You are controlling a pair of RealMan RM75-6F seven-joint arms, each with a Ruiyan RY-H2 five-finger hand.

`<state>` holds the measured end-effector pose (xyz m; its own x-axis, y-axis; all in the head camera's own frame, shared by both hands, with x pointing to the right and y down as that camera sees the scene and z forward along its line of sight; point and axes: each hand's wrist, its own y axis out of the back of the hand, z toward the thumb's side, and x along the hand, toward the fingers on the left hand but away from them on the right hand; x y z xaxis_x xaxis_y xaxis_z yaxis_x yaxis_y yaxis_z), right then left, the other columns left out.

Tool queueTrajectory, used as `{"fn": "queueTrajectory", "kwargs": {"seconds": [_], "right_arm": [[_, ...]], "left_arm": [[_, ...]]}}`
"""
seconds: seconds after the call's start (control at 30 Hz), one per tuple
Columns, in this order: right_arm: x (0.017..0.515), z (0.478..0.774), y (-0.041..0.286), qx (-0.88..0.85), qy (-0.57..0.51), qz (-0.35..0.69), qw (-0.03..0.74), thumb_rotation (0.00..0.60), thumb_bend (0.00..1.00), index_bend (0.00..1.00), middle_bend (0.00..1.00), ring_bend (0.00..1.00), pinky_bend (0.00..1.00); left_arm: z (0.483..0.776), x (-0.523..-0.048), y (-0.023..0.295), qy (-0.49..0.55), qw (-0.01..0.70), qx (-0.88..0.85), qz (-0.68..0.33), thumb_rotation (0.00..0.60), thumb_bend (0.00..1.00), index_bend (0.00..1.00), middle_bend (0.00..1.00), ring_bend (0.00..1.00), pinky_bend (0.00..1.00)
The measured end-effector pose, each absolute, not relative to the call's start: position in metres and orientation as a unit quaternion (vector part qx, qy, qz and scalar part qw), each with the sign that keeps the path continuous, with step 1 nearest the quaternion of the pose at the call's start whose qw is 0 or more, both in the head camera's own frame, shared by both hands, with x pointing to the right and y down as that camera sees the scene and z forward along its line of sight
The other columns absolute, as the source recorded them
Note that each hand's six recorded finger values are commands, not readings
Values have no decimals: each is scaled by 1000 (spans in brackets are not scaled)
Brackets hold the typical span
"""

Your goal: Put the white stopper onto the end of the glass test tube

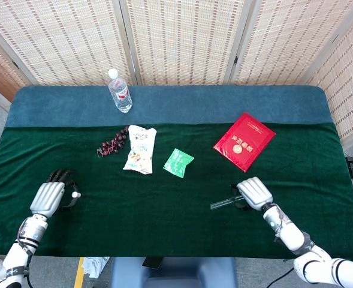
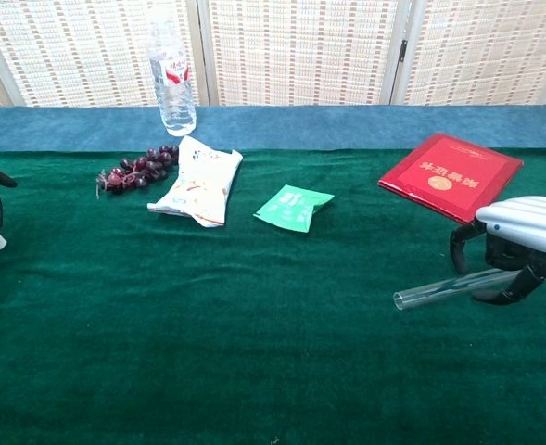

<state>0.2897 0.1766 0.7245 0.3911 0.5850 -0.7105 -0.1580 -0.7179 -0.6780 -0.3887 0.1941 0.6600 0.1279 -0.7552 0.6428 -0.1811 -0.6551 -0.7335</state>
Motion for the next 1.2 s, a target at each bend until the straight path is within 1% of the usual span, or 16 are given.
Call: {"fn": "queueTrajectory", "kwargs": {"seconds": [0.23,0.47,0.67,0.8,1.1,1.2], "right_arm": [[289,725,174,-757,-140,536,348,527,571,584,1000,1000,1000],[287,721,171,-760,-154,528,347,526,702,739,1000,1000,1000],[280,709,166,-775,-196,502,330,527,746,821,1000,1000,1000],[273,701,160,-790,-233,477,306,526,763,848,1000,1000,1000],[238,687,141,-827,-322,399,231,529,791,875,1000,1000,1000],[222,685,137,-836,-345,372,208,528,792,877,1000,1000,1000]], "left_arm": [[658,-389,192,334,255,-707,-569,600,465,595,171,35,0],[656,-388,187,340,253,-711,-561,600,465,595,171,35,0],[648,-383,176,360,238,-722,-540,600,465,595,171,36,0],[636,-370,162,380,224,-739,-509,600,465,595,171,38,0],[607,-328,133,422,172,-788,-415,600,465,590,171,45,0],[598,-310,122,424,175,-800,-386,600,465,589,171,45,0]]}}
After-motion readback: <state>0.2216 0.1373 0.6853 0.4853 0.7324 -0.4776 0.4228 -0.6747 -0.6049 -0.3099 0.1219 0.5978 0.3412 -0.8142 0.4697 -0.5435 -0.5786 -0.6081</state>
